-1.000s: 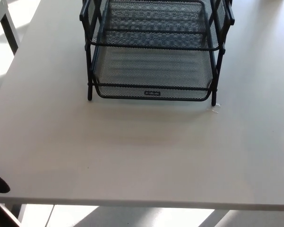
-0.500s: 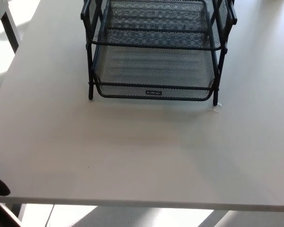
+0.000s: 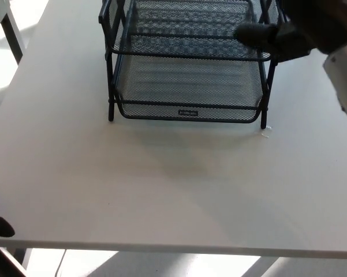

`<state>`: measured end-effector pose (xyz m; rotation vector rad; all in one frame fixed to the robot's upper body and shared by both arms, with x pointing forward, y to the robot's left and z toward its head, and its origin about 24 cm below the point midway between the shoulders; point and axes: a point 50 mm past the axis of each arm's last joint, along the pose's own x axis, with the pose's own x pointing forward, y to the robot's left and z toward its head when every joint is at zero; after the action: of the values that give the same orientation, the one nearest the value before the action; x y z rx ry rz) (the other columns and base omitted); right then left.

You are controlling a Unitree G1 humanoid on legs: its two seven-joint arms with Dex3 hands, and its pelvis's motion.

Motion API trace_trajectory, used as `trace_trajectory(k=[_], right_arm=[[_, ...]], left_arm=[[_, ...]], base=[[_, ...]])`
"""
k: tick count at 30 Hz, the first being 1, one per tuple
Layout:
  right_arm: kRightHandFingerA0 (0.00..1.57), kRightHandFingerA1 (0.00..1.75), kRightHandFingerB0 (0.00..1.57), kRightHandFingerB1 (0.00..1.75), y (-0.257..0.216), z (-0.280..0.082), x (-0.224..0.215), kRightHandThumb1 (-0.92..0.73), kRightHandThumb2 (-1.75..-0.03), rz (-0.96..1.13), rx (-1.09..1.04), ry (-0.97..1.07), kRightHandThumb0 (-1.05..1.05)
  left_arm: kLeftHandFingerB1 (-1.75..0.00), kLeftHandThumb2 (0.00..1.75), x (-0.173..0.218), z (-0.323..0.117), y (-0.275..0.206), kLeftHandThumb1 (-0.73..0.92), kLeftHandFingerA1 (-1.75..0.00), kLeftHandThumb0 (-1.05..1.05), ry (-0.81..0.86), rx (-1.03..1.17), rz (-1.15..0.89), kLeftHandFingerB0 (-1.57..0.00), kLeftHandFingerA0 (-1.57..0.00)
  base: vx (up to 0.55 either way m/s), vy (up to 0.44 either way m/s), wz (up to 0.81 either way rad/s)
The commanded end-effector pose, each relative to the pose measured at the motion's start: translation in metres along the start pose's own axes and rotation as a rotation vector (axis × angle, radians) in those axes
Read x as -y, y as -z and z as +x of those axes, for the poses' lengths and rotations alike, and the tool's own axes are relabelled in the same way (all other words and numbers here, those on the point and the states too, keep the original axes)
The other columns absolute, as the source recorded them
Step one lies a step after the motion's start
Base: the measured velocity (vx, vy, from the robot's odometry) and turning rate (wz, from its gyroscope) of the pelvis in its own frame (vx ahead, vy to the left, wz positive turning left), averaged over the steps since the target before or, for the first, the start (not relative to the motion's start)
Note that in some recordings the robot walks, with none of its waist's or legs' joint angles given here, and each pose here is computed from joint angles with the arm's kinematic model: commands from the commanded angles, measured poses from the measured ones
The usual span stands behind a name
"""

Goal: The robot uses its right hand to grab the drawer kept on the middle of the desk and pull it out towards the robot

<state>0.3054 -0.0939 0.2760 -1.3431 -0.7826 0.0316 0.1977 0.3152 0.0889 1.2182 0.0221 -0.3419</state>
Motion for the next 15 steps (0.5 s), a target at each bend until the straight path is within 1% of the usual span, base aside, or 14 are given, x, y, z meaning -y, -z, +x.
trace_trajectory(k=[1,2,3,4,5,6,7,8,9,11,12,13,14,15], right_arm=[[0.04,0.51,0.06,0.42,-0.012,0.006,-0.012,-0.43,-0.82,0.000,0.043,-0.053,-0.73],[0.02,0.48,0.05,0.42,-0.014,0.007,-0.021,-0.40,-0.82,0.065,0.058,-0.087,-0.71],[0.02,0.48,0.05,0.42,-0.014,0.007,-0.021,-0.40,-0.82,0.065,0.058,-0.087,-0.71],[0.01,0.46,0.05,0.38,-0.015,0.008,-0.024,-0.42,-0.85,0.066,0.063,-0.104,-0.74],[0.01,0.43,0.05,0.36,-0.016,0.010,-0.030,-0.42,-0.84,0.085,0.070,-0.153,-0.73],[0.03,0.43,0.02,0.35,-0.017,0.011,-0.034,-0.44,-0.84,0.108,0.064,-0.173,-0.78],[0.01,0.46,0.06,0.37,-0.017,0.012,-0.037,-0.42,-0.86,0.126,0.059,-0.194,-0.74],[0.01,0.46,0.06,0.37,-0.017,0.012,-0.038,-0.42,-0.86,0.132,0.059,-0.201,-0.74],[0.00,0.52,0.01,0.36,-0.017,0.014,-0.043,-0.42,-0.88,0.104,0.043,-0.243,-0.74],[0.02,0.53,0.03,0.36,-0.017,0.015,-0.046,-0.42,-0.86,0.135,0.040,-0.266,-0.74],[0.09,0.56,0.00,0.38,-0.016,0.016,-0.052,-0.41,-0.86,0.114,0.029,-0.296,-0.71],[0.02,0.54,0.00,0.35,-0.016,0.017,-0.056,-0.42,-0.85,0.110,0.026,-0.316,-0.74],[0.00,0.53,0.08,0.34,-0.016,0.018,-0.059,-0.41,-0.84,0.132,0.015,-0.340,-0.73],[0.00,0.53,0.08,0.34,-0.016,0.018,-0.060,-0.41,-0.84,0.135,0.014,-0.344,-0.73]], left_arm=[[-0.56,0.56,-0.002,0.000,0.000,0.56,-0.87,-0.30,0.006,0.008,0.022,-0.80,-0.80],[-0.57,0.56,-0.002,0.001,-0.001,0.55,-0.87,-0.30,0.006,0.012,0.020,-0.80,-0.80],[-0.57,0.56,-0.002,0.001,-0.001,0.55,-0.87,-0.30,0.006,0.012,0.020,-0.80,-0.80],[-0.58,0.56,-0.002,0.001,-0.001,0.55,-0.87,-0.30,0.006,0.012,0.019,-0.80,-0.80],[-0.57,0.56,-0.003,0.001,-0.002,0.56,-0.87,-0.31,0.006,0.009,0.020,-0.80,-0.80],[-0.57,0.57,-0.003,0.001,-0.002,0.56,-0.87,-0.31,0.007,0.010,0.026,-0.80,-0.80],[-0.57,0.56,-0.003,0.001,-0.002,0.55,-0.87,-0.29,0.003,0.019,0.024,-0.81,-0.81],[-0.57,0.56,-0.003,0.001,-0.002,0.55,-0.87,-0.29,0.001,0.023,0.022,-0.81,-0.81],[-0.57,0.56,-0.003,0.001,-0.001,0.55,-0.87,-0.30,0.002,0.016,0.017,-0.81,-0.80],[-0.57,0.56,-0.002,0.001,-0.001,0.55,-0.87,-0.29,0.002,0.016,0.016,-0.80,-0.80],[-0.57,0.57,-0.002,0.001,-0.001,0.56,-0.86,-0.29,0.007,0.010,0.017,-0.80,-0.79],[-0.58,0.56,-0.002,0.002,0.000,0.55,-0.87,-0.30,0.004,0.014,0.022,-0.80,-0.80],[-0.58,0.56,-0.003,0.001,-0.002,0.55,-0.87,-0.29,0.001,0.016,0.022,-0.81,-0.80],[-0.58,0.56,-0.003,0.001,-0.002,0.55,-0.87,-0.29,0.001,0.016,0.021,-0.81,-0.80]], base=[[0.00,0.000,0.00],[0.00,0.000,0.00],[0.00,0.000,0.00],[0.00,0.000,0.00],[0.00,0.000,0.00],[0.00,0.000,0.00],[0.00,0.000,0.00],[0.00,0.000,0.00],[0.00,0.000,0.00],[0.00,0.000,0.00],[0.00,0.000,0.00],[0.00,0.000,0.00],[0.00,0.000,0.00],[0.00,0.000,0.00]])
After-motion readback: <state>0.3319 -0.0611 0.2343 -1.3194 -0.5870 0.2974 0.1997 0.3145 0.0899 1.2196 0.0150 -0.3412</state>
